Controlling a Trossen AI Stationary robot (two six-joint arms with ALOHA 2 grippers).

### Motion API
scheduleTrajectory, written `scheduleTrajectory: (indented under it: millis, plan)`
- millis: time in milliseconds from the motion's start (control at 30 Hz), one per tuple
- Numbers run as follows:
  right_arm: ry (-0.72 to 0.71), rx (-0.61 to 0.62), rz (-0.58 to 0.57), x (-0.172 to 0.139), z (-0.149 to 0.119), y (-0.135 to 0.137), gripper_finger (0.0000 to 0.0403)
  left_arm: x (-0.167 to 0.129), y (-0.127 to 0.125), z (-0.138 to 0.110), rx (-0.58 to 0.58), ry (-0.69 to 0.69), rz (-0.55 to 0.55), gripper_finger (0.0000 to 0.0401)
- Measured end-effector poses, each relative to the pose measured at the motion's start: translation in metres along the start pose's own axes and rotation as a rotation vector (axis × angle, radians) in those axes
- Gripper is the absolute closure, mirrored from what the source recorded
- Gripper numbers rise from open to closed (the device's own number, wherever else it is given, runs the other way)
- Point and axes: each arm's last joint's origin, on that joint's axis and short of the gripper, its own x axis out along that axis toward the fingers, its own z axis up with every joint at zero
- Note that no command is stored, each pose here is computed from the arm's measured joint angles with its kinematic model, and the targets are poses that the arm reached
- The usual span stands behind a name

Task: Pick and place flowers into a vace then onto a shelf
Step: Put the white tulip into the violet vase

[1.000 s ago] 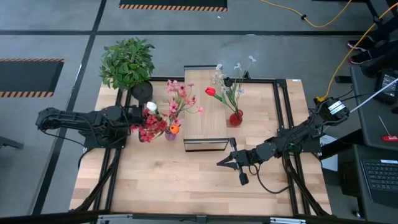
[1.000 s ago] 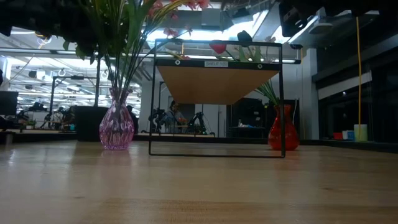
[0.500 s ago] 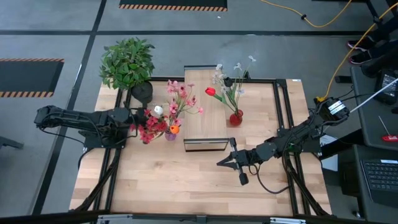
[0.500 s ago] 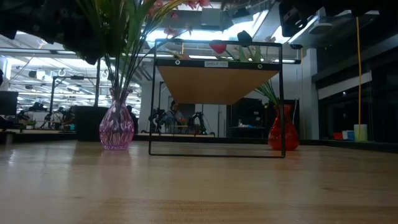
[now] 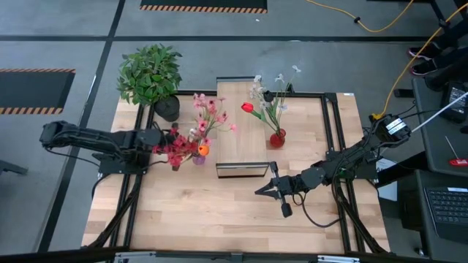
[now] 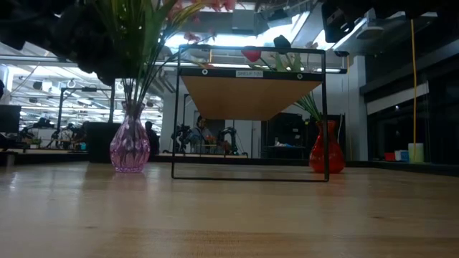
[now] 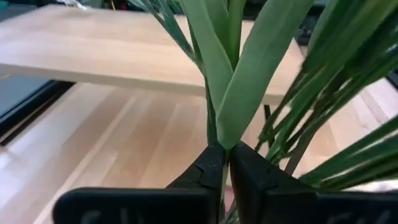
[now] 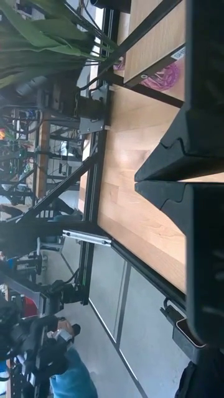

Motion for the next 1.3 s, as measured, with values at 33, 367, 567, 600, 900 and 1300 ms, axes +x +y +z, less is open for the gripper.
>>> scheduleTrajectory:
  millis: [33,367,567,600,900,1300]
  plan:
    - [0.0,0.0,0.0,0.0,0.0,0.0,0.0398,0.001,0.0,-0.001,0.002,0.01,0.001,0.0379]
    - [0.0,0.0,0.0,0.0,0.0,0.0,0.0398,0.004,0.001,-0.003,0.006,0.024,0.049,0.033]
    - [0.0,0.0,0.0,0.0,0.0,0.0,0.0398,-0.002,0.001,0.001,-0.002,-0.018,0.043,0.0305]
    - [0.0,0.0,0.0,0.0,0.0,0.0,0.0398,-0.003,0.002,0.002,-0.004,-0.025,0.042,0.0302]
    - [0.0,0.0,0.0,0.0,0.0,0.0,0.0398,-0.013,0.003,0.003,0.043,-0.041,0.029,0.0288]
    - [0.001,-0.002,0.0,0.0,0.0,0.0,0.0398,-0.031,0.006,0.003,0.039,-0.072,0.0,0.0287]
